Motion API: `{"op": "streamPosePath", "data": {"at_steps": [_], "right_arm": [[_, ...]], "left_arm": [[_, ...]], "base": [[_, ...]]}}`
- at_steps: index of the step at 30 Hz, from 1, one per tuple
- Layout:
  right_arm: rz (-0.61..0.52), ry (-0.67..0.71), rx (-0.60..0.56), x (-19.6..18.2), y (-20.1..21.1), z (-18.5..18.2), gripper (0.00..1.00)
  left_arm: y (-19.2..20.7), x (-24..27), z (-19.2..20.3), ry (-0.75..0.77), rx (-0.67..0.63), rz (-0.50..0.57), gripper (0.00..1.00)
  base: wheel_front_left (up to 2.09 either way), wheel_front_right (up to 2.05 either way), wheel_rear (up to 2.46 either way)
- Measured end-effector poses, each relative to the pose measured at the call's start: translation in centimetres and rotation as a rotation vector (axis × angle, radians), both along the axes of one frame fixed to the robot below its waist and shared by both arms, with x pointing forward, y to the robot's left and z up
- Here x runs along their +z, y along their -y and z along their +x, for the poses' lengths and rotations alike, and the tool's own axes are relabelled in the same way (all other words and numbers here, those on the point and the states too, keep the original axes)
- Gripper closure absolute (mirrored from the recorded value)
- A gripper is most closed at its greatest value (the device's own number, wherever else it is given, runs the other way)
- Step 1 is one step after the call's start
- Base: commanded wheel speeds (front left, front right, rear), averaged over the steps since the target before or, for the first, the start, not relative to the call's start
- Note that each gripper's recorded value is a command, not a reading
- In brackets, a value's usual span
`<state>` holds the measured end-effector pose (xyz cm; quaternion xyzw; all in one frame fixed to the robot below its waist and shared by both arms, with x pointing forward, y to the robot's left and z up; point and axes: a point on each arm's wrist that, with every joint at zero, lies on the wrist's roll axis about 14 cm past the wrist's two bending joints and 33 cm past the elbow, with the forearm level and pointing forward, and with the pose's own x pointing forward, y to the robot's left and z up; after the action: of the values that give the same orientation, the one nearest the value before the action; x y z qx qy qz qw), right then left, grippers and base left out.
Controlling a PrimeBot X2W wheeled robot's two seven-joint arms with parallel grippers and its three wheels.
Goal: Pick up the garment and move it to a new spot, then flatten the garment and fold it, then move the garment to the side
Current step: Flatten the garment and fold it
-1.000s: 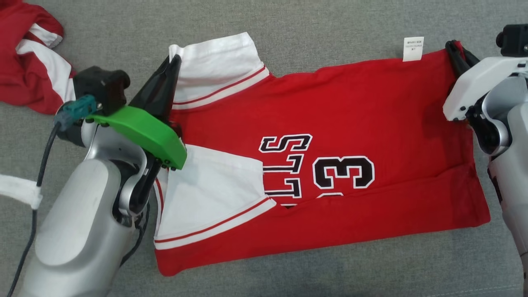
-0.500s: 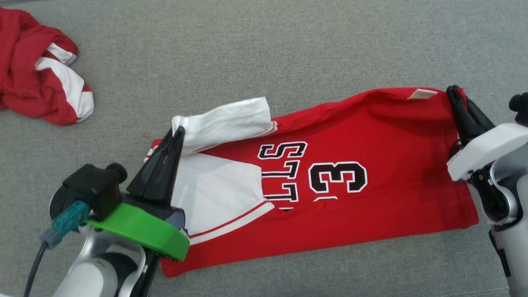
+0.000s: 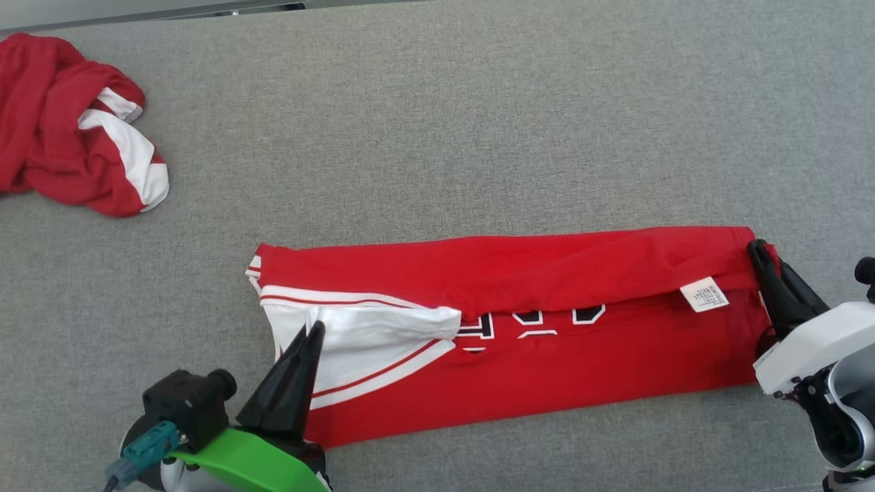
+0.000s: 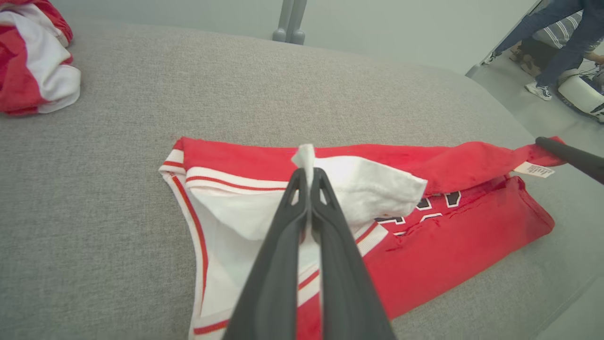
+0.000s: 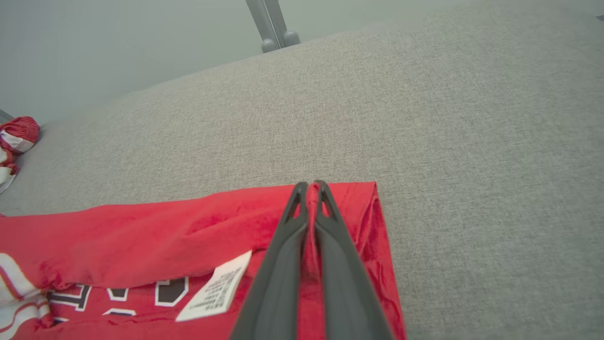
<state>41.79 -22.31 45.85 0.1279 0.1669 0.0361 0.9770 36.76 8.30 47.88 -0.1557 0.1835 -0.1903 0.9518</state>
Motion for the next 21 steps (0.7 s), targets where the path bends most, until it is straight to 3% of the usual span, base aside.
{"op": "streamPosePath", "data": {"at_steps": [11,12,13,14,15,16,21], "right_arm": [[0.002,-0.039,-0.020,-1.4,0.3,-1.4,1.00],[-0.008,-0.039,-0.021,-1.5,0.5,-1.5,1.00],[-0.019,-0.040,-0.020,-1.6,0.6,-1.6,0.80],[-0.025,-0.040,-0.021,-1.7,0.7,-1.7,0.45],[-0.028,-0.041,-0.022,-1.8,0.8,-1.9,0.45],[-0.029,-0.040,-0.026,-1.9,0.9,-2.1,0.00],[-0.028,-0.030,-0.051,-1.8,1.5,-2.8,0.00]], "left_arm": [[-0.7,-4.7,-1.8,-0.144,0.027,0.020,1.00],[-0.7,-4.9,-1.9,-0.151,0.028,0.020,0.91],[-0.7,-5.1,-2.1,-0.156,0.029,0.019,0.59],[-0.7,-5.2,-2.2,-0.161,0.029,0.020,0.16],[-0.7,-5.4,-2.4,-0.168,0.031,0.018,0.16],[-0.7,-5.5,-2.6,-0.172,0.033,0.013,0.00],[-1.1,-5.1,-2.9,-0.164,0.060,-0.008,0.00]], "base": [[0.00,0.00,0.00],[0.00,0.00,0.00],[0.00,0.00,0.00],[0.00,0.00,0.00],[0.00,0.00,0.00],[0.00,0.00,0.00],[0.00,0.00,0.00]]}}
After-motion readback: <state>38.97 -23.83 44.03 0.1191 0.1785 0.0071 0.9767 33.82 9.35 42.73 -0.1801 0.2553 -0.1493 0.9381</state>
